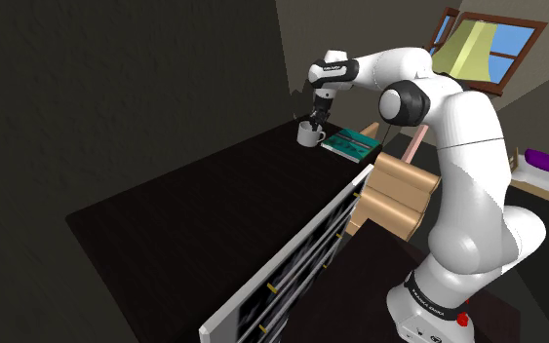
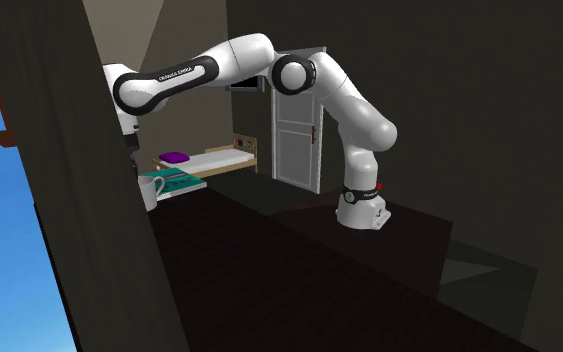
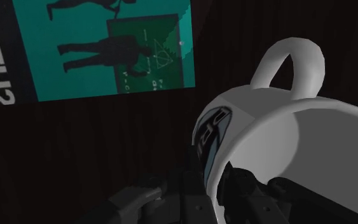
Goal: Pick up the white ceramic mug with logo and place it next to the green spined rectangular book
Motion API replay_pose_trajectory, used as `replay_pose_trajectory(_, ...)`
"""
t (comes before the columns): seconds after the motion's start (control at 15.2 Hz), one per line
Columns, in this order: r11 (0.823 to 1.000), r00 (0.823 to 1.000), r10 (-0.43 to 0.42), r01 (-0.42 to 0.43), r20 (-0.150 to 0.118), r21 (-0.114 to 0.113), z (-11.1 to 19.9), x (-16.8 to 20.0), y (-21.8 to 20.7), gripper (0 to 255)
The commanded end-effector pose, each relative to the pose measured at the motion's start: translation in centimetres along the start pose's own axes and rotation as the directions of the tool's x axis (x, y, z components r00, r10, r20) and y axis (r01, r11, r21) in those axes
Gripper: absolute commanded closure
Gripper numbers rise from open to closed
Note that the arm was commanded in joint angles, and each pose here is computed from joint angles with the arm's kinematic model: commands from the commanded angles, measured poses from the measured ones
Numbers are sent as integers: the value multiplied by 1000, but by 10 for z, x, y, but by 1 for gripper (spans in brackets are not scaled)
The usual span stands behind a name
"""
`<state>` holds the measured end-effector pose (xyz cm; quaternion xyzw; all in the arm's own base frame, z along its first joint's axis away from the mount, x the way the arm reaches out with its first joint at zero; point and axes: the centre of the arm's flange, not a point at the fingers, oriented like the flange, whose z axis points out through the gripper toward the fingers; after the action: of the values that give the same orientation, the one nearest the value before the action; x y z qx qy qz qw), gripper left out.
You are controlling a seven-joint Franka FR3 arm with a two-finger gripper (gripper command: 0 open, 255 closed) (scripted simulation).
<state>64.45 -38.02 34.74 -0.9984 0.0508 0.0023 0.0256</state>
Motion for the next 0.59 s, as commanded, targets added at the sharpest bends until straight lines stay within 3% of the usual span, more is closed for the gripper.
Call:
replay_pose_trajectory(0.0,1000,1000,0,0,0,0,0,0,0,255)
replay_pose_trajectory(0.13,1000,1000,0,0,0,0,0,0,0,255)
replay_pose_trajectory(0.2,1000,1000,0,0,0,0,0,0,0,0)
replay_pose_trajectory(0.53,1000,1000,0,0,0,0,0,0,0,0)
